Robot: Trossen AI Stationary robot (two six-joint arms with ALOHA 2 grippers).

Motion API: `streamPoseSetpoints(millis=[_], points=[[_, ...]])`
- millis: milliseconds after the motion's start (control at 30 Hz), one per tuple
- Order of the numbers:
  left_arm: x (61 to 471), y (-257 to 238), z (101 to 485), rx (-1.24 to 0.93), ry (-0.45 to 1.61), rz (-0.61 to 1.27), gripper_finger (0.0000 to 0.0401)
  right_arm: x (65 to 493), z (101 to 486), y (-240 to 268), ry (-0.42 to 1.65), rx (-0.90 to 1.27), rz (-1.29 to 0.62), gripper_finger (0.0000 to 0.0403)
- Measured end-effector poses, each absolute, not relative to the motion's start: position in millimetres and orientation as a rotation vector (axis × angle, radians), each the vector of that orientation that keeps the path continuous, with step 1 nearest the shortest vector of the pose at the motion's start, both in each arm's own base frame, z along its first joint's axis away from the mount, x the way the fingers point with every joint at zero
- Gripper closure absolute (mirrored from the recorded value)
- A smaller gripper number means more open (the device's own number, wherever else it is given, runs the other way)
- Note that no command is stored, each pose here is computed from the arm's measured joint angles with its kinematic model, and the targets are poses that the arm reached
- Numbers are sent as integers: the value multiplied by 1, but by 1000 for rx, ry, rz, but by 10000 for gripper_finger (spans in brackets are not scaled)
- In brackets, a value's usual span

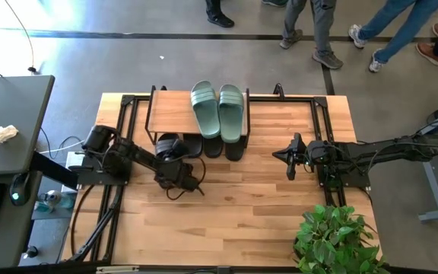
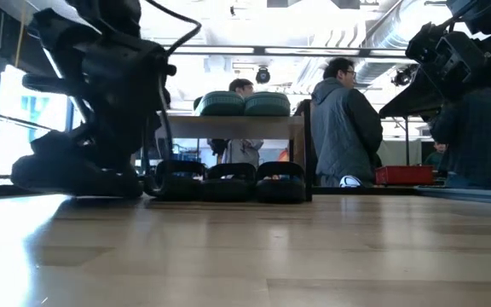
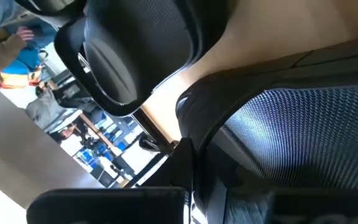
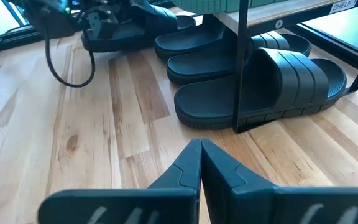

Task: Pick and place slides into the shelf
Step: Put the black slide under the shelf

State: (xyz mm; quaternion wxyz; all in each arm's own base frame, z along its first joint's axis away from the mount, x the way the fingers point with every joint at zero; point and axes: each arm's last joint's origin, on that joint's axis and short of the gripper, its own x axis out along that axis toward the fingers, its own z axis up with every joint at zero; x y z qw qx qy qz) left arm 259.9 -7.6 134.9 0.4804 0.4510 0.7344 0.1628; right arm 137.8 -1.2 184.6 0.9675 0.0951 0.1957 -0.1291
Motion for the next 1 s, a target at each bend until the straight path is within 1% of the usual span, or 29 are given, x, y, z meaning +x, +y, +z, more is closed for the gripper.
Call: streamPoseSetpoints(millis=[233, 400, 533, 667, 767, 1000], points=[[261, 15, 136, 1100, 1838, 443, 401, 138, 185, -1, 396, 192, -261, 403], [266, 26, 133, 1103, 1848, 377, 401, 138, 185, -1, 396, 192, -261, 403], [269, 29, 132, 1103, 1842, 367, 398, 138, 185, -1, 396, 192, -261, 403], [269, 28, 132, 1081, 1840, 343, 370, 138, 185, -1, 396, 192, -261, 403], [269, 28, 131, 1070, 1848, 307, 340, 138, 185, -1, 396, 192, -261, 403], [269, 27, 133, 1057, 1869, 288, 264, 138, 185, -1, 396, 192, -261, 403]])
